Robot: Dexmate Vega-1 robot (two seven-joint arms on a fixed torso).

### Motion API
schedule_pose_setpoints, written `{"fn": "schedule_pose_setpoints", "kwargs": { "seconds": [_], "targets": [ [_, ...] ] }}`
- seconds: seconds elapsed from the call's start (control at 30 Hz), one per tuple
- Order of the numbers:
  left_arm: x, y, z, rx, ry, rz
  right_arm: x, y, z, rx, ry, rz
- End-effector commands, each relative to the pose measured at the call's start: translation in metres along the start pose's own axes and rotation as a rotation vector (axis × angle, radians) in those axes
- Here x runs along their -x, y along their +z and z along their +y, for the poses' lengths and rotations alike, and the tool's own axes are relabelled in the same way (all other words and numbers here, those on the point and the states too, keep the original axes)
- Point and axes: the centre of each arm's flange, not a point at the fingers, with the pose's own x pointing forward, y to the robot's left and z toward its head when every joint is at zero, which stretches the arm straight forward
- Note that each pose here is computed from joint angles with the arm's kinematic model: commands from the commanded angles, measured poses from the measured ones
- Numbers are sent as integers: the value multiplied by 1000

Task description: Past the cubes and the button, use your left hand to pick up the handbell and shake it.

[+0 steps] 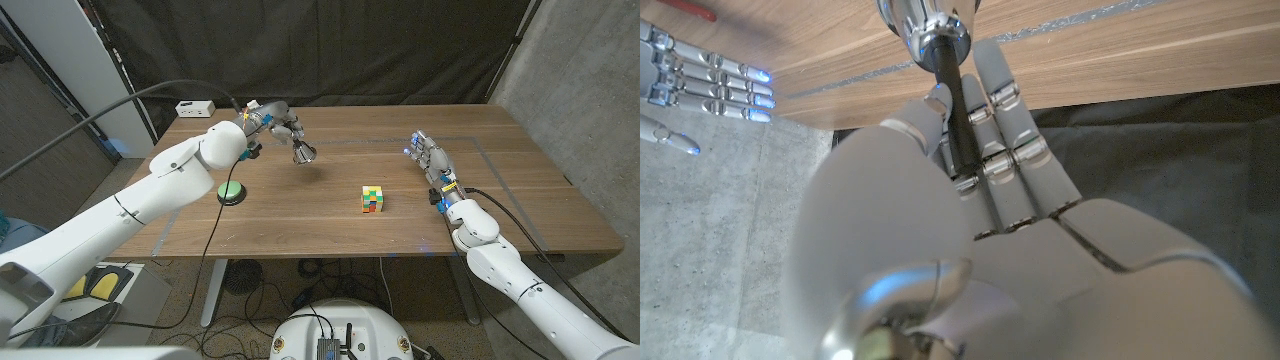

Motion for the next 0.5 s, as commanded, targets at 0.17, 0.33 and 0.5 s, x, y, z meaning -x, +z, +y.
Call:
{"fn": "schedule_pose_setpoints", "kwargs": {
  "seconds": [0.17, 0.33, 0.5],
  "targets": [
    [-12, 2, -5, -128, -83, 54, 2, -1, 0, 0, -3, 6],
    [-15, 2, -5, -180, -98, 65, 2, -1, 0, 3, -10, 4],
    [-23, -1, -8, -201, -102, 78, 1, 2, 0, 17, -13, 11]
  ]
}}
